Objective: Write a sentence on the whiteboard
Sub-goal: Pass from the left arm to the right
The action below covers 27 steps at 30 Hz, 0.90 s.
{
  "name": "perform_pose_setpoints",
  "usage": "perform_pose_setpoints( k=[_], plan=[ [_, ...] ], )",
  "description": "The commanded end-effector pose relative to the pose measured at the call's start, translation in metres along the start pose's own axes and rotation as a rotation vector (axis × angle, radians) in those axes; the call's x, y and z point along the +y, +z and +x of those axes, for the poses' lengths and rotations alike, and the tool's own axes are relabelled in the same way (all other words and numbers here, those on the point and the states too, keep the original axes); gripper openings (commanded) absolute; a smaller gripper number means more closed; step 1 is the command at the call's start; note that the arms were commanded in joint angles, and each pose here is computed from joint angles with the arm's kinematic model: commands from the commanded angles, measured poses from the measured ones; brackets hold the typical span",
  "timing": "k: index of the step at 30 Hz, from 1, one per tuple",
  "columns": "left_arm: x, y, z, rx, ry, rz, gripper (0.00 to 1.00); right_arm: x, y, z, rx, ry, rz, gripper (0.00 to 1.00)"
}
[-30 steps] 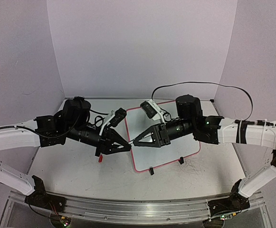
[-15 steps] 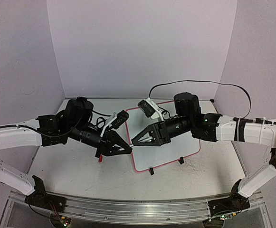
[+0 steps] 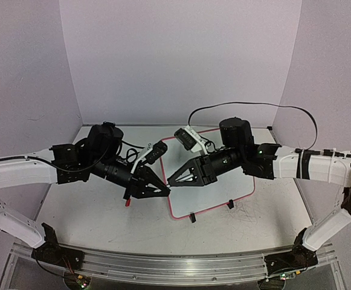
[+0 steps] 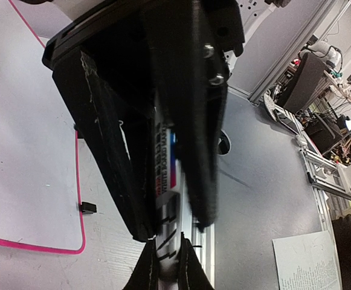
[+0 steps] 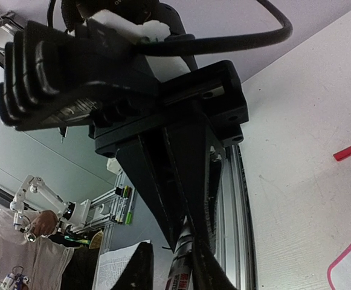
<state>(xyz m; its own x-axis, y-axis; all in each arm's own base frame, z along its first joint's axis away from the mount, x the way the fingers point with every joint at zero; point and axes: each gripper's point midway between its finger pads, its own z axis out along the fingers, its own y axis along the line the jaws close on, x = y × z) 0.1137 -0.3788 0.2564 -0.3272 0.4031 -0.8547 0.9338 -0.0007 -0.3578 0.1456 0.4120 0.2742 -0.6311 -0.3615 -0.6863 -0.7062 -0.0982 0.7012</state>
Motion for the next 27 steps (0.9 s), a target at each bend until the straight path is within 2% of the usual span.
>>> perform_pose_setpoints(
  k=[1, 4, 9, 10, 11, 13, 17, 21, 27],
  plan=[
    [-0.007, -0.005, -0.027, -0.051, 0.054, 0.014, 0.0, 0.014, 0.001, -0.012, -0.009, -0.061, -0.041, 0.07],
    [-0.005, -0.007, -0.029, -0.056, 0.052, -0.006, 0.0, 0.011, 0.0, -0.01, -0.015, -0.062, -0.023, 0.0],
    [0.003, -0.012, -0.034, -0.073, 0.031, -0.078, 0.01, 0.005, -0.002, -0.009, -0.032, -0.071, 0.023, 0.0],
    [0.005, -0.014, -0.036, -0.08, 0.024, -0.096, 0.04, 0.004, -0.004, -0.01, -0.042, -0.077, 0.041, 0.0],
    [0.008, -0.016, -0.038, -0.089, 0.013, -0.12, 0.12, 0.002, -0.005, -0.011, -0.053, -0.083, 0.062, 0.0],
    [0.015, -0.022, -0.041, -0.111, -0.012, -0.177, 0.35, -0.003, -0.011, -0.016, -0.081, -0.097, 0.116, 0.0],
    [0.021, -0.036, -0.047, -0.169, -0.054, -0.252, 0.56, -0.006, -0.031, -0.023, -0.153, -0.139, 0.222, 0.0],
    [0.012, -0.036, -0.051, -0.214, -0.07, -0.2, 0.64, 0.003, -0.041, -0.029, -0.188, -0.156, 0.233, 0.0],
    [-0.003, -0.016, -0.055, -0.164, -0.046, -0.048, 0.64, 0.007, -0.034, -0.029, -0.155, -0.138, 0.184, 0.0]
  ],
)
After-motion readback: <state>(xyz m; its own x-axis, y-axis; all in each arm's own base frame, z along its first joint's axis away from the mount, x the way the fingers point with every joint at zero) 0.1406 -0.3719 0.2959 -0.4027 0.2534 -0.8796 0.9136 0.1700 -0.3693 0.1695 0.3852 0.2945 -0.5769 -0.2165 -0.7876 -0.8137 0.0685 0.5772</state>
